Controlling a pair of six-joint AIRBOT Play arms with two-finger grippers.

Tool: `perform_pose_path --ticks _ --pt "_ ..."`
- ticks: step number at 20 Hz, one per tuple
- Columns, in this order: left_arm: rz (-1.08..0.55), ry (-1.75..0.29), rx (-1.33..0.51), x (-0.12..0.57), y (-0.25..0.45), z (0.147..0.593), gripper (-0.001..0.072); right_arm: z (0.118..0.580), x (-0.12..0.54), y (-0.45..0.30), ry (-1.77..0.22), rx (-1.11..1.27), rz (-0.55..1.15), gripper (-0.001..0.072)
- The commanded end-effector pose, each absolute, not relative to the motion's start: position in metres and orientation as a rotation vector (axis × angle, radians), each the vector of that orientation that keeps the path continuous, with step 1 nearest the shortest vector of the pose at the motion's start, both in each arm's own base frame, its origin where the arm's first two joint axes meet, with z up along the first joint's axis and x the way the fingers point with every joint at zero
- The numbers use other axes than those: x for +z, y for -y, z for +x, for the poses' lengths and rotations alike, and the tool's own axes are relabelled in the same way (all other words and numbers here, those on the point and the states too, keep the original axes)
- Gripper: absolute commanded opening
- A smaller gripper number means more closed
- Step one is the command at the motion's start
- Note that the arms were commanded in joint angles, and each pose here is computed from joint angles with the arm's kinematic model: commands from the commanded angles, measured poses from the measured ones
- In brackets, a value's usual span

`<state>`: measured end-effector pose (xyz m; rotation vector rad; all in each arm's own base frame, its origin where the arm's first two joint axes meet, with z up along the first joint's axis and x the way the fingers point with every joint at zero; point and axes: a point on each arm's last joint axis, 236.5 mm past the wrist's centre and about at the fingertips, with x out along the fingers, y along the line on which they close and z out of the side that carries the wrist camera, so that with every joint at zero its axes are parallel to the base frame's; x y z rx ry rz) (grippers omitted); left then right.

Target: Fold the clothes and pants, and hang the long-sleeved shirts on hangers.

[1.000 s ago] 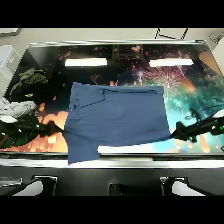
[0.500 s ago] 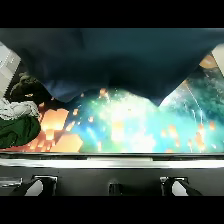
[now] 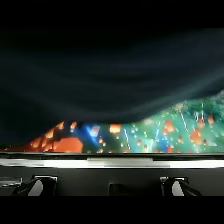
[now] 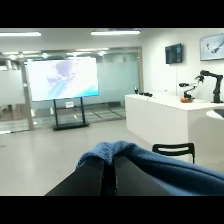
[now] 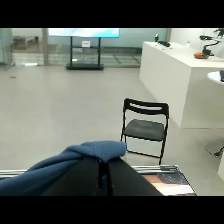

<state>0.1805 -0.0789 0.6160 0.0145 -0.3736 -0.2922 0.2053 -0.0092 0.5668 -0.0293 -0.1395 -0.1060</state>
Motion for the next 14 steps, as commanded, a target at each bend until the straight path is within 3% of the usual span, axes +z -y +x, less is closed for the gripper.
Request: perform_pose_path --ticks 1,3,5,7,11,14 --pt "0.0 0.301 -0.26 0.6 0.068 0.196 0.0024 0.22 0.545 0.017 0.048 -0.107 0.055 0.0038" --pt "-0.124 0.047 -0.3 0.536 0.061 0.247 0.0024 0.26 0.471 0.03 -0.256 -0.077 0.207 0.0036" --pt "-0.247 -0.27 -0.377 0.437 0.061 0.303 0.0024 0.3 0.358 0.035 -0.675 0.004 0.37 0.0035" --pt "-0.329 -0.521 -0.421 0.327 0.065 0.353 0.0024 0.334 0.25 0.046 -0.946 0.021 0.464 0.0034" --pt "-0.521 -0.894 -0.355 0.101 0.082 0.403 0.0024 0.386 0.051 0.038 -1.197 -0.06 0.432 0.0035" --pt "-0.549 -0.982 -0.245 -0.001 0.077 0.44 0.0025 0.436 -0.03 0.03 -1.202 -0.085 0.464 0.0036"
